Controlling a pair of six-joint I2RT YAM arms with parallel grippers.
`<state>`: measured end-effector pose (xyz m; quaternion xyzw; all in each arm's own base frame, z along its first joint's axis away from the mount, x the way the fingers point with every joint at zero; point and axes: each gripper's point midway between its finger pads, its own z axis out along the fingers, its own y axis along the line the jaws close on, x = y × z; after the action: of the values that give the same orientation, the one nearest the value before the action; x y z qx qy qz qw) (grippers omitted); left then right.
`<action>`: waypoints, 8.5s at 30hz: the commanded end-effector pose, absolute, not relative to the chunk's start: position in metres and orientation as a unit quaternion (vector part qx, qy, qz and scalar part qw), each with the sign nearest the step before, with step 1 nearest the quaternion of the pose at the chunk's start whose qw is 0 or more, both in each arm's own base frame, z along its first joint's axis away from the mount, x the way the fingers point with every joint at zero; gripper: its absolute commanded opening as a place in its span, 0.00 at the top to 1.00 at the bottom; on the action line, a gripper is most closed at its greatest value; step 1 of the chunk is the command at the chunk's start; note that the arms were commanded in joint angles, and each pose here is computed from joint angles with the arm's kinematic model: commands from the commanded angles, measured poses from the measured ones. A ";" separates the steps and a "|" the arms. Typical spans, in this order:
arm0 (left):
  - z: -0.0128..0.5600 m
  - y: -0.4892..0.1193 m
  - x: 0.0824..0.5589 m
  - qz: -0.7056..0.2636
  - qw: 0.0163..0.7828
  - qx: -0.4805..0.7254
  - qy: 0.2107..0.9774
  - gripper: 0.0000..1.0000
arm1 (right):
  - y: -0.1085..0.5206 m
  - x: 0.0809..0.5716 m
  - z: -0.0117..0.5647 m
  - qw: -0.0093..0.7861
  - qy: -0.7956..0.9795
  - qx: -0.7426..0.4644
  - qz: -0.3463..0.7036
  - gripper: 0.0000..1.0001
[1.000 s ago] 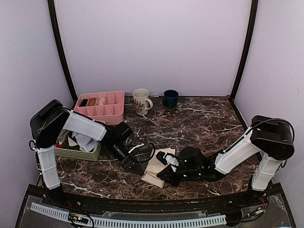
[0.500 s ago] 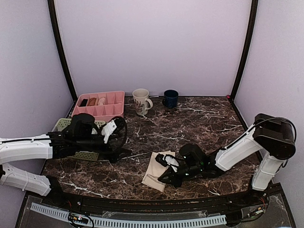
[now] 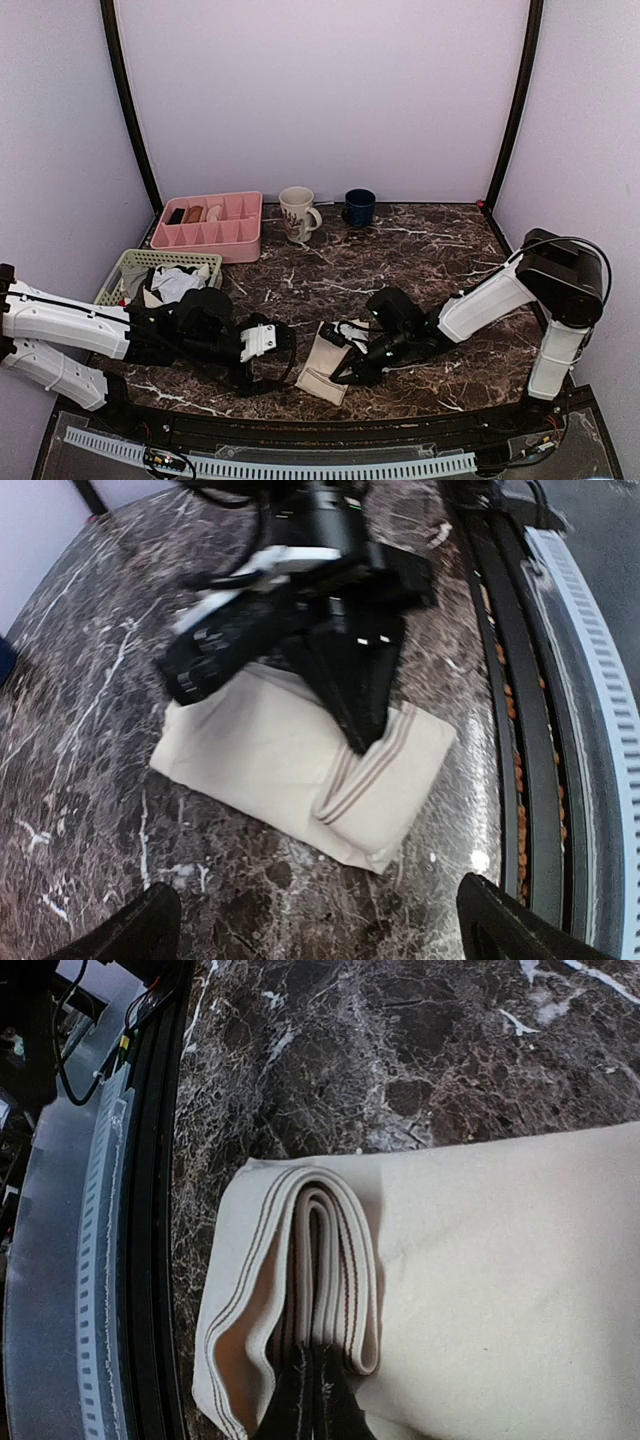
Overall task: Roll the underwear
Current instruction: Roll the underwear at the center of the board.
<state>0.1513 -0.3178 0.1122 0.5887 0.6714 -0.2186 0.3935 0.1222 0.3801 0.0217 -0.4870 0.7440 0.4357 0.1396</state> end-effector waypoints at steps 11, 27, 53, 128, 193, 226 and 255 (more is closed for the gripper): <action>0.063 -0.363 0.103 -0.195 0.347 0.782 0.480 0.43 | 0.355 0.119 -0.027 0.045 0.782 -0.505 0.363 1.00; -0.007 -0.341 0.097 -0.166 0.154 0.771 0.596 0.70 | 0.356 0.171 0.002 0.132 0.793 -0.494 0.331 0.96; 0.012 -0.352 0.095 -0.473 -0.169 0.488 0.714 1.00 | 0.336 0.111 0.094 0.336 0.713 -0.543 0.290 0.58; 0.099 -0.351 0.119 -0.213 0.375 0.705 0.563 0.31 | 0.370 0.110 -0.015 -0.142 0.802 -0.336 0.472 1.00; -0.013 -0.361 0.151 -0.513 -0.130 0.435 0.729 0.95 | 0.366 0.126 0.107 0.403 0.640 -0.601 0.257 0.27; 0.028 -0.360 0.184 -0.543 -0.063 0.412 0.729 0.71 | 0.398 0.104 0.022 0.342 0.621 -0.693 0.129 1.00; 0.225 -0.210 0.282 -0.292 0.485 0.244 0.788 0.01 | 0.414 0.074 0.022 -0.132 0.774 -0.477 0.395 1.00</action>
<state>0.2819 -0.2242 0.2192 0.2832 0.7785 -0.3077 0.4680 0.0912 0.4362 0.0408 -0.5449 0.7506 0.3737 -0.0058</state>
